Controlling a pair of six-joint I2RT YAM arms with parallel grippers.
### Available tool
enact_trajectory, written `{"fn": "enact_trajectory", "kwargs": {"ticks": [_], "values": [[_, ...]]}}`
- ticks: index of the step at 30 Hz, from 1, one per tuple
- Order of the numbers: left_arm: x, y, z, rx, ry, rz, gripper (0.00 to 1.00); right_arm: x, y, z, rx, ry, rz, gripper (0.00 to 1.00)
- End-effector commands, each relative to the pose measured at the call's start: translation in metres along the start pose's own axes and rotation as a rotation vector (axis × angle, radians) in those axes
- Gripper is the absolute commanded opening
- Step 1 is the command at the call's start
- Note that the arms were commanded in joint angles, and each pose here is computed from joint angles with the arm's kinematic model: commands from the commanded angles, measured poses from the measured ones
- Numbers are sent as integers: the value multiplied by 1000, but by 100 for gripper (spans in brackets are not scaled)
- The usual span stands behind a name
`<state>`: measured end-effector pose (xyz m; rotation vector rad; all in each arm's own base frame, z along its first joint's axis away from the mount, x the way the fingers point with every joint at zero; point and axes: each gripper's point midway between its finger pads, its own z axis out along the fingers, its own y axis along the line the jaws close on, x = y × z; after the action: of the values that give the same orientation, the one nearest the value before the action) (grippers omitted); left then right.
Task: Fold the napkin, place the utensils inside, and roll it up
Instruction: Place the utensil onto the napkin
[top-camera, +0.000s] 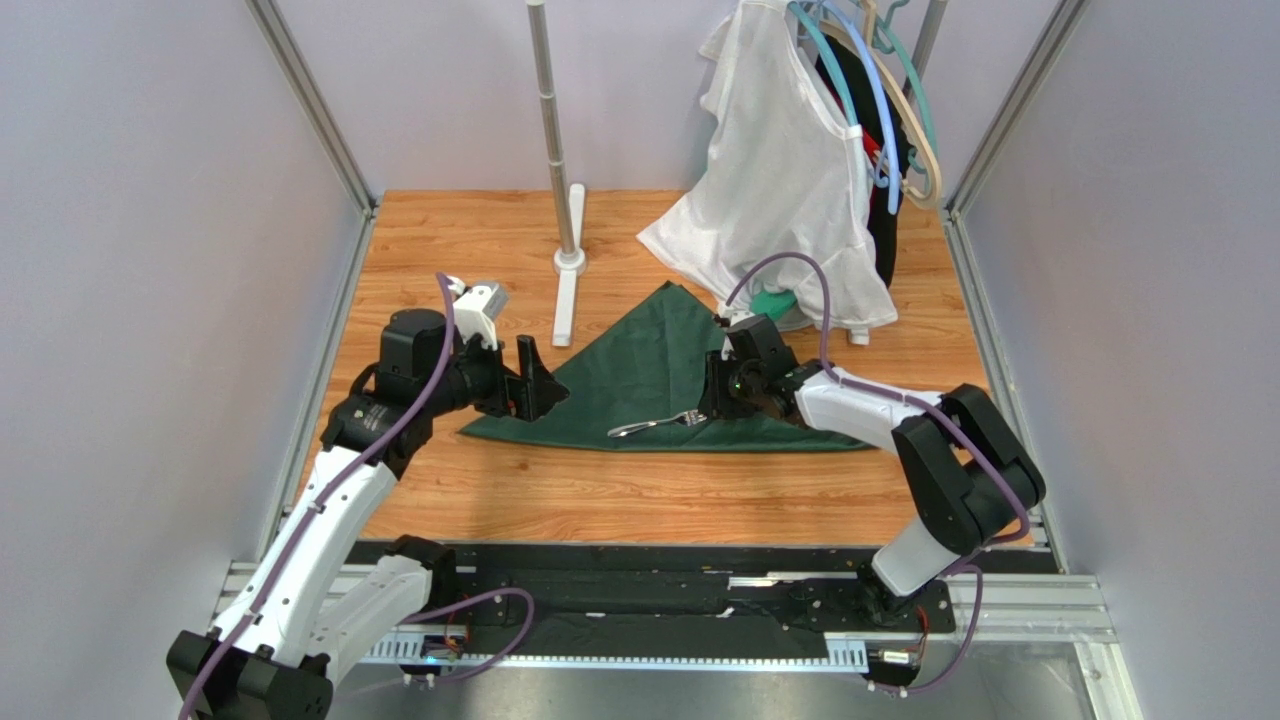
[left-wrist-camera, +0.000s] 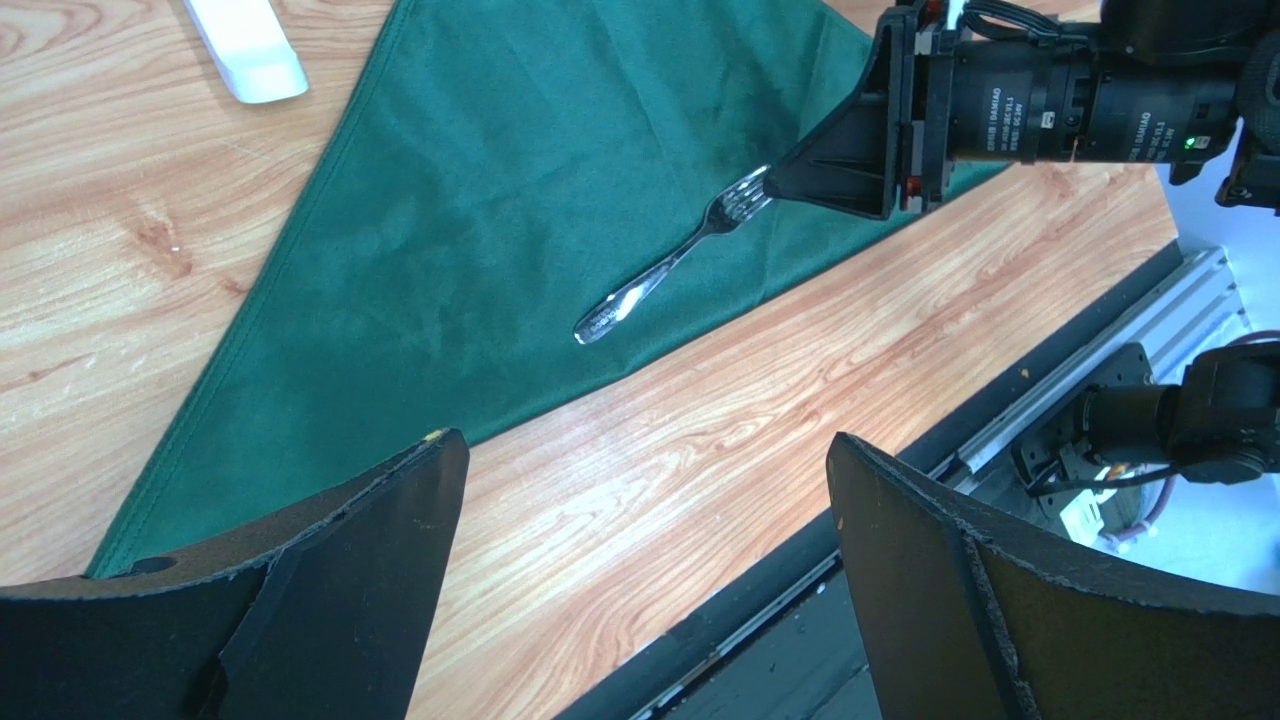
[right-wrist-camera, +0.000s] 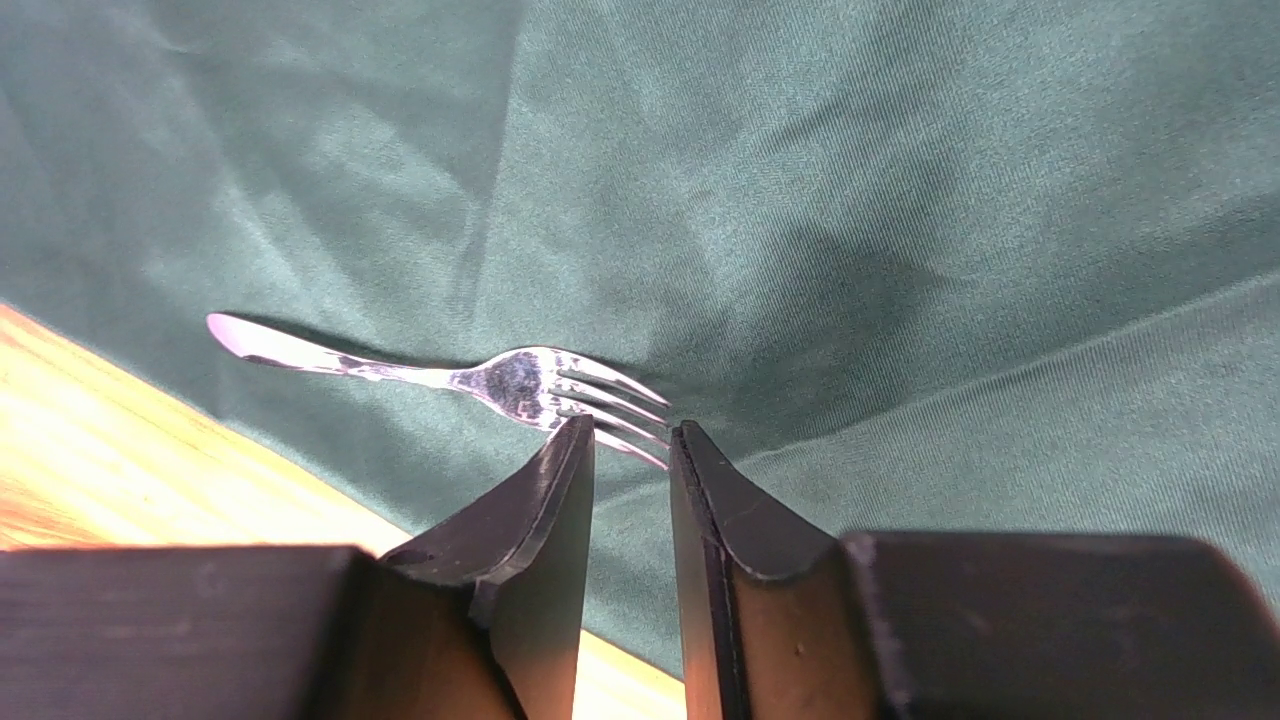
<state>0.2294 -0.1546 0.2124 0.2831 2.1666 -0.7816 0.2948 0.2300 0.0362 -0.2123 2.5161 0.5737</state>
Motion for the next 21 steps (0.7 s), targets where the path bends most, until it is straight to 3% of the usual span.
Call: {"fn": "enact_trajectory", "kwargs": {"ticks": [1, 21], "values": [[-6, -3, 0, 16, -26, -3, 99, -11, 5, 4, -18, -31, -11, 29], [-6, -3, -1, 14, -30, 0, 99, -10, 0, 13, -8, -18, -8, 22]]}}
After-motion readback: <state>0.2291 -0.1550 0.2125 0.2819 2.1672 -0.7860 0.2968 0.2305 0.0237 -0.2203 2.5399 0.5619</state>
